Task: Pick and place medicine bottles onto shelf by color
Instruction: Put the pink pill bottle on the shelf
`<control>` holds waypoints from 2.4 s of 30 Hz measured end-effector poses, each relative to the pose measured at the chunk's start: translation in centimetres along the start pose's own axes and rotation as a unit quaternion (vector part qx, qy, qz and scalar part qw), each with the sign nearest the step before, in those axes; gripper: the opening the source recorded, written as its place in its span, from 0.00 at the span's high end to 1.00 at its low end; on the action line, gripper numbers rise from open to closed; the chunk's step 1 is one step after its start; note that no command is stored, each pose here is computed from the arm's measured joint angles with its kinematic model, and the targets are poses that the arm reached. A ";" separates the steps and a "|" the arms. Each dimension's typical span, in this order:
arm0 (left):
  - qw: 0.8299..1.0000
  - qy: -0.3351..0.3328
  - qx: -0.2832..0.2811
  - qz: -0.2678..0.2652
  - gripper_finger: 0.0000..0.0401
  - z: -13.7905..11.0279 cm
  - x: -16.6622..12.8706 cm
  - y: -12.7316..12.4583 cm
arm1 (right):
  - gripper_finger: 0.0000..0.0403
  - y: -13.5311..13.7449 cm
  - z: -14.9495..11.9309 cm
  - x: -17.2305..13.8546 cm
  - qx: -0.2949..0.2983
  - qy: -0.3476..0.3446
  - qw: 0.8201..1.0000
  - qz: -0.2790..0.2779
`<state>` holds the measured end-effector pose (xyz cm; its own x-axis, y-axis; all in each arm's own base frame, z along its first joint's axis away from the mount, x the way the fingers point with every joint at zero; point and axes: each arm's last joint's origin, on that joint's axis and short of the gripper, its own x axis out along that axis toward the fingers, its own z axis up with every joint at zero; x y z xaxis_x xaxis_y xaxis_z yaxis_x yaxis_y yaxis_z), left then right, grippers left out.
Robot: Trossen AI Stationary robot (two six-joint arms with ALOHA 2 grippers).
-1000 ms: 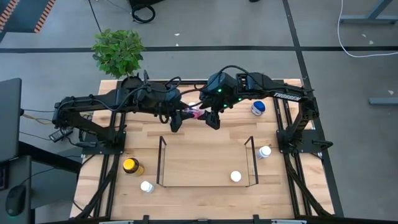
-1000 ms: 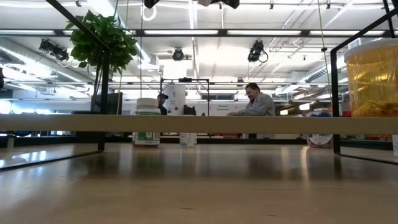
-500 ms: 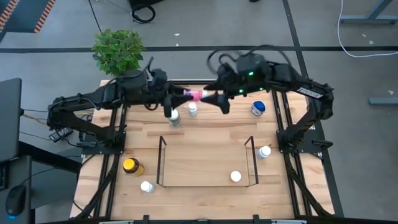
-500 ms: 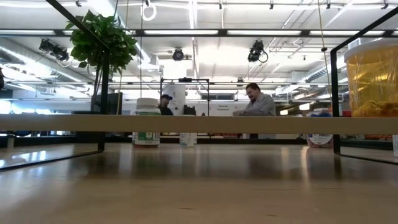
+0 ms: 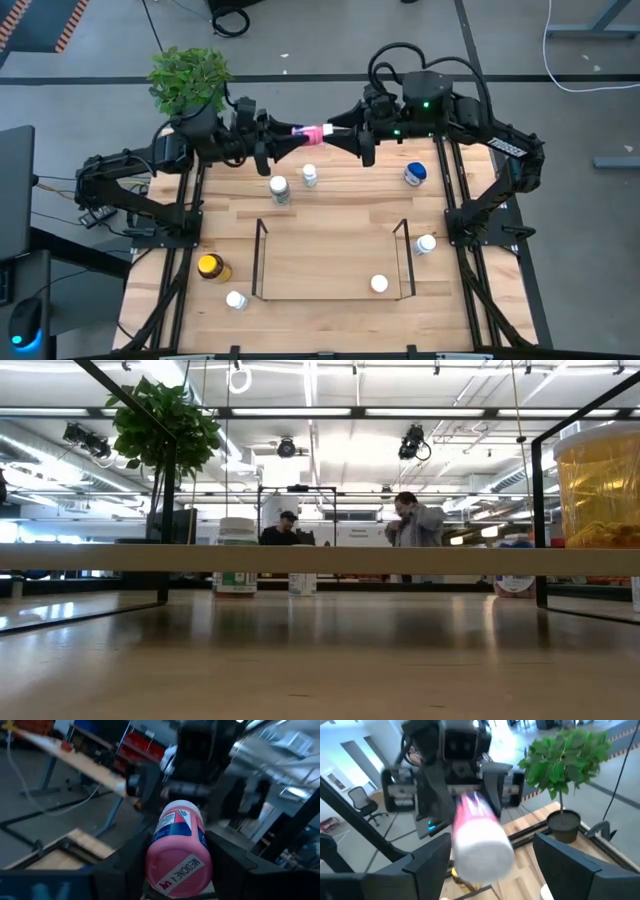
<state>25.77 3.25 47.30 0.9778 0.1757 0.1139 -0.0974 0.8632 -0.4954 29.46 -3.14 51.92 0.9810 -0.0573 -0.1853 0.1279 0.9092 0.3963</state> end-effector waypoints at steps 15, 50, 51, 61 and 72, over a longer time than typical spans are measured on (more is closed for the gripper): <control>1.000 -0.003 0.000 -0.019 0.56 0.1 0.0 -0.2 | 0.28 0.1 0.0 0.3 0.032 0.003 0.999 0.021; 1.000 0.008 0.005 -0.014 0.45 0.0 0.1 0.0 | 0.52 0.2 0.0 0.4 0.002 0.004 1.000 0.031; 1.000 0.014 0.011 -0.010 0.45 -0.1 0.1 0.1 | 0.53 0.2 0.0 0.4 0.001 0.005 1.000 0.030; 0.996 0.041 0.060 0.047 0.44 1.8 -4.6 1.2 | 0.53 -0.8 -2.5 0.6 -0.007 0.125 0.992 -0.021; 0.994 0.043 0.065 0.079 0.47 3.0 -7.9 1.6 | 0.52 -2.4 -8.4 2.9 -0.024 0.382 0.917 -0.109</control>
<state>17.38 4.65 48.15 0.9598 0.2788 -0.0330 -0.2696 0.8826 -0.3851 30.77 -2.02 42.82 0.5417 0.0488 -0.8391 0.2849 0.9286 0.2379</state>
